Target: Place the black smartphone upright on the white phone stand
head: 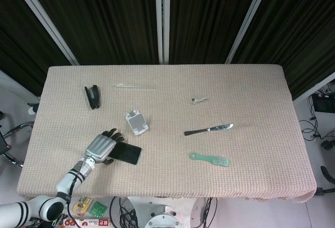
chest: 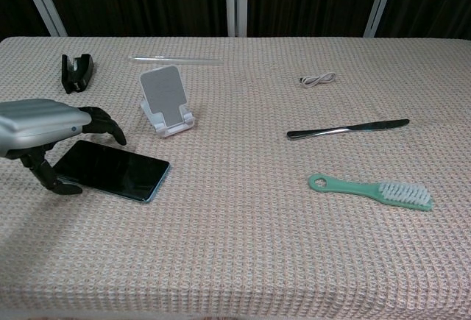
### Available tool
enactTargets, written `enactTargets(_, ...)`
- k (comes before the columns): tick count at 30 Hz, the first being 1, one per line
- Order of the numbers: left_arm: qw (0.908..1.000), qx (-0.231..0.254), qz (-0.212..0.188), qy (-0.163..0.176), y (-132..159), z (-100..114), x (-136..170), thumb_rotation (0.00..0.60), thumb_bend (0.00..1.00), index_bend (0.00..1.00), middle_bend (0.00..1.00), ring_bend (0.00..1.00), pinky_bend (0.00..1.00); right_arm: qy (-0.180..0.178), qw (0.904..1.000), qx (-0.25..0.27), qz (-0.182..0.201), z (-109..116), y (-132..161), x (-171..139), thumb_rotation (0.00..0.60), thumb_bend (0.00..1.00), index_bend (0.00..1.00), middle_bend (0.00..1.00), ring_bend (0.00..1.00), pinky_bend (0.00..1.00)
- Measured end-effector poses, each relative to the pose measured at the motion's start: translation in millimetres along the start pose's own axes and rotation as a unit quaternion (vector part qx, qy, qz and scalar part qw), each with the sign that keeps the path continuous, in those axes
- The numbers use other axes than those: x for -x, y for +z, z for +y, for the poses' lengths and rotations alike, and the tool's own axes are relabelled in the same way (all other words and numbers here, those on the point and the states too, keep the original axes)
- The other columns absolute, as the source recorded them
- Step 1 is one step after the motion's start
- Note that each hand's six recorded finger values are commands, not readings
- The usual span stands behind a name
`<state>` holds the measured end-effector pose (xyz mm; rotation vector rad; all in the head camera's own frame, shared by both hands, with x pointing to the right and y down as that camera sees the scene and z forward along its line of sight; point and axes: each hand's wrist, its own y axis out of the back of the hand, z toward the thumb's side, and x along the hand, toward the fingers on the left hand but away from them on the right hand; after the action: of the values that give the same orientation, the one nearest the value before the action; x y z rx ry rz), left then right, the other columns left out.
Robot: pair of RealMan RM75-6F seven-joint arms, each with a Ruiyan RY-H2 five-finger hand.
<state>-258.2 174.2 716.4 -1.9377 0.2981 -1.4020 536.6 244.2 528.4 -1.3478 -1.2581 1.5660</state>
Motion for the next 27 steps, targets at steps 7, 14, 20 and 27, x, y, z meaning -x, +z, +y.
enactTargets(7, 0.9999, -0.013, 0.001, -0.004, 0.2, -1.4, -2.7, 0.600, 0.19, 0.28, 0.13, 0.05, 0.20, 0.003, 1.0000, 0.001, 0.000, -1.9, 0.2, -0.8, 0.600, 0.15, 0.00, 0.00, 0.00, 0.00)
enactTargets(14, 0.9999, -0.011, 0.002, 0.009, 0.4, 2.8, -1.4, 0.600, 0.20, 0.45, 0.14, 0.05, 0.20, 0.002, 1.0000, 0.001, -0.003, -1.2, -1.5, -0.6, 0.600, 0.15, 0.00, 0.00, 0.00, 0.00)
enactTargets(20, 0.9999, -0.009, -0.002, 0.014, 0.0, 0.1, 0.4, 0.600, 0.24, 0.52, 0.29, 0.09, 0.21, 0.009, 1.0000, 0.001, 0.001, -4.2, 0.8, -0.4, 0.600, 0.15, 0.00, 0.00, 0.00, 0.00)
enactTargets(27, 0.9994, -0.016, -0.001, 0.032, -1.2, 5.3, 0.8, 0.600, 0.34, 0.55, 0.45, 0.26, 0.33, 0.010, 0.9999, -0.001, 0.000, -3.4, 0.8, -0.5, 0.600, 0.15, 0.00, 0.00, 0.00, 0.00)
